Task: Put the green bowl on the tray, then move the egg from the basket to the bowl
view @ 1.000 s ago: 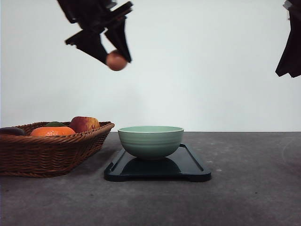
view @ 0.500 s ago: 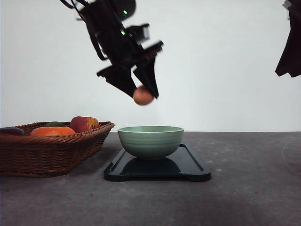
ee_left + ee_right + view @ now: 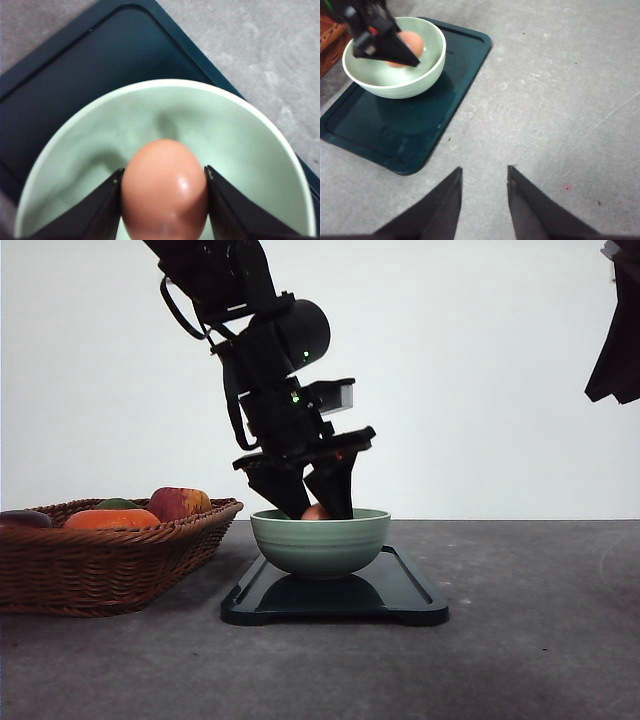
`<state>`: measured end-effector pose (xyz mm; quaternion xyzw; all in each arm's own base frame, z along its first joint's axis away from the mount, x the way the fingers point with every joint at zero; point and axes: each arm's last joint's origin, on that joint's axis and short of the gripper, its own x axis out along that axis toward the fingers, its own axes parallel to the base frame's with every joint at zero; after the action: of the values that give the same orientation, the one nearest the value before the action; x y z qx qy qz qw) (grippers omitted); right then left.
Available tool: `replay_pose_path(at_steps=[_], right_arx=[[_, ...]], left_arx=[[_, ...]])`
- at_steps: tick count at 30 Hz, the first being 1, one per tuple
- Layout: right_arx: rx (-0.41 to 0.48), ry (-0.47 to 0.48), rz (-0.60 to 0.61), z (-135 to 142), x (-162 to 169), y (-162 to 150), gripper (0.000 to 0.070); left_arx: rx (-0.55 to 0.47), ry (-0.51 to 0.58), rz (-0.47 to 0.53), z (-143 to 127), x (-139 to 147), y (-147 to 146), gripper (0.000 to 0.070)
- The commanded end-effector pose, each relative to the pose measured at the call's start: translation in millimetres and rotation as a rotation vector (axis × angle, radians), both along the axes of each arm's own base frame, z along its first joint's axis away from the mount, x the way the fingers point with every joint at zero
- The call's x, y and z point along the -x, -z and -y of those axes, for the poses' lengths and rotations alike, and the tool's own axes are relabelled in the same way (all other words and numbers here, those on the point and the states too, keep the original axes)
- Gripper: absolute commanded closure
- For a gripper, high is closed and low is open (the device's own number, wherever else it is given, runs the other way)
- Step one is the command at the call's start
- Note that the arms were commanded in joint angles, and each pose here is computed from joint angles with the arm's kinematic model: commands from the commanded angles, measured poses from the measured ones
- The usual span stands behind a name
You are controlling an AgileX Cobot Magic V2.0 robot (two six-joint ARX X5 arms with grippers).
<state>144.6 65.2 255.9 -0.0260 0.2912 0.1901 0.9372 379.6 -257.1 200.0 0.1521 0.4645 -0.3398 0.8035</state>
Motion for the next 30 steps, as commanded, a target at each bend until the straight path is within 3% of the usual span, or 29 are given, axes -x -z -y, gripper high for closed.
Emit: replay_pose_path(at_steps=[1,17,25,30], right_arx=[[0.003,-0.008,0.011,-1.3,-1.3,-0.8,0.0524],[0.003,-0.007,0.011,-1.3,-1.3,-0.8,0.0524],[0.003,-0.008,0.010,-1.3,-1.3,-0.8,0.0524],[0.003,-0.008,0.010,-1.3,-1.3,-0.7,0.0524]], left_arx=[[-0.013,0.017,0.000,8.0,-3.6,11.2,0.0529],[-0.021,0.019,-0.015,9.6,-3.3,16.7,0.0501],[-0.037,0.020,-0.039,10.0,-3.4,1.7,0.0417],[-0.026,0.020,-0.022,12.0,-6.3,-16.4,0.0308]])
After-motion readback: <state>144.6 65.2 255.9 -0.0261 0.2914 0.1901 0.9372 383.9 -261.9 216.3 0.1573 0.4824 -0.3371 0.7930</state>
